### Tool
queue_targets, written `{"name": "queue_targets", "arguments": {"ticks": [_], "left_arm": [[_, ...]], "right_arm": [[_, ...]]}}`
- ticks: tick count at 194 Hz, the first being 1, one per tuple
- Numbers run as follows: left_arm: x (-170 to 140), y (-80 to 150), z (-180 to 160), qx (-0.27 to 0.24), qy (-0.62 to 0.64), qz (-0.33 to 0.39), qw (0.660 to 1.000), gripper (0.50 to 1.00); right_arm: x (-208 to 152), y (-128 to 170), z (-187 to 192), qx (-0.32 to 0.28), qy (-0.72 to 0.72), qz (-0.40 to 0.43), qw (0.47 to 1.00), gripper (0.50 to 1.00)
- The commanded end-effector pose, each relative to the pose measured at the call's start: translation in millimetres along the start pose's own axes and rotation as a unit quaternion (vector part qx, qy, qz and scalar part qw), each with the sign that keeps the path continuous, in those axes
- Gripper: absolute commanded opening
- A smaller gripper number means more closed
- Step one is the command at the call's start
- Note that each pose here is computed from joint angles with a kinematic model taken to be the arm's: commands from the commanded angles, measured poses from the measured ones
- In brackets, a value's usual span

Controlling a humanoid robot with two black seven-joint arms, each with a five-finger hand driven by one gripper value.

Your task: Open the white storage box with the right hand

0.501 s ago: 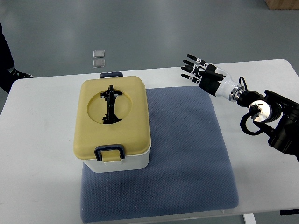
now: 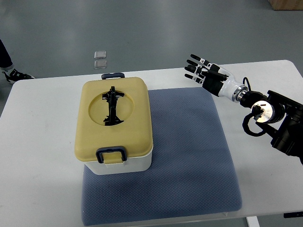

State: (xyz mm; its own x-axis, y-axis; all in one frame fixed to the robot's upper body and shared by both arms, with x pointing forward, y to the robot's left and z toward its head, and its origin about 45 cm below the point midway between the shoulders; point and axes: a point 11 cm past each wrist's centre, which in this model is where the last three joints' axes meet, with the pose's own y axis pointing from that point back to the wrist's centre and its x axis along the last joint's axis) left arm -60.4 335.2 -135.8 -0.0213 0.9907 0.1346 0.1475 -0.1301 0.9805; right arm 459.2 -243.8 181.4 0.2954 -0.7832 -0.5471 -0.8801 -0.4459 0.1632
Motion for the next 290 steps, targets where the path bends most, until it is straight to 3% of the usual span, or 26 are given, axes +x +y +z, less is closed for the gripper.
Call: {"name": "queue_targets", "arguments": {"ticks": [1,114,180,225,268,290], "left_arm": [[-0.3,0.3,2.8,-0.002,0.0,0.0,1.0,1.0],[0.2,0.2,2.7,-0.002,-0.001,0.001,1.0,1.0],[0.2,0.2,2.7,-0.002,-0.001,0.001,1.0,1.0],[0.2,0.2,2.7,-0.002,-0.001,0.001,1.0,1.0],[0.2,0.2,2.7,-0.002,-0.001,0.001,1.0,1.0],[0.2,0.2,2.7,-0.002,-0.001,0.001,1.0,1.0]], "right_arm": [[-0.3,-0.6,-2.8,0.005,-0.002,0.001,1.0,0.93],[-6.7,-3.8,-18.4,0.009,0.024,-0.012,1.0,0.932],[-37.6,-6.5,-62.0,0.019,0.227,-0.077,0.971,0.93],[-107.6,-4.9,-83.2,0.033,0.436,-0.192,0.879,0.93],[-185.1,3.6,-102.9,0.069,0.614,-0.294,0.729,0.93],[-215.8,5.6,-110.9,0.081,0.652,-0.323,0.681,0.93]]}}
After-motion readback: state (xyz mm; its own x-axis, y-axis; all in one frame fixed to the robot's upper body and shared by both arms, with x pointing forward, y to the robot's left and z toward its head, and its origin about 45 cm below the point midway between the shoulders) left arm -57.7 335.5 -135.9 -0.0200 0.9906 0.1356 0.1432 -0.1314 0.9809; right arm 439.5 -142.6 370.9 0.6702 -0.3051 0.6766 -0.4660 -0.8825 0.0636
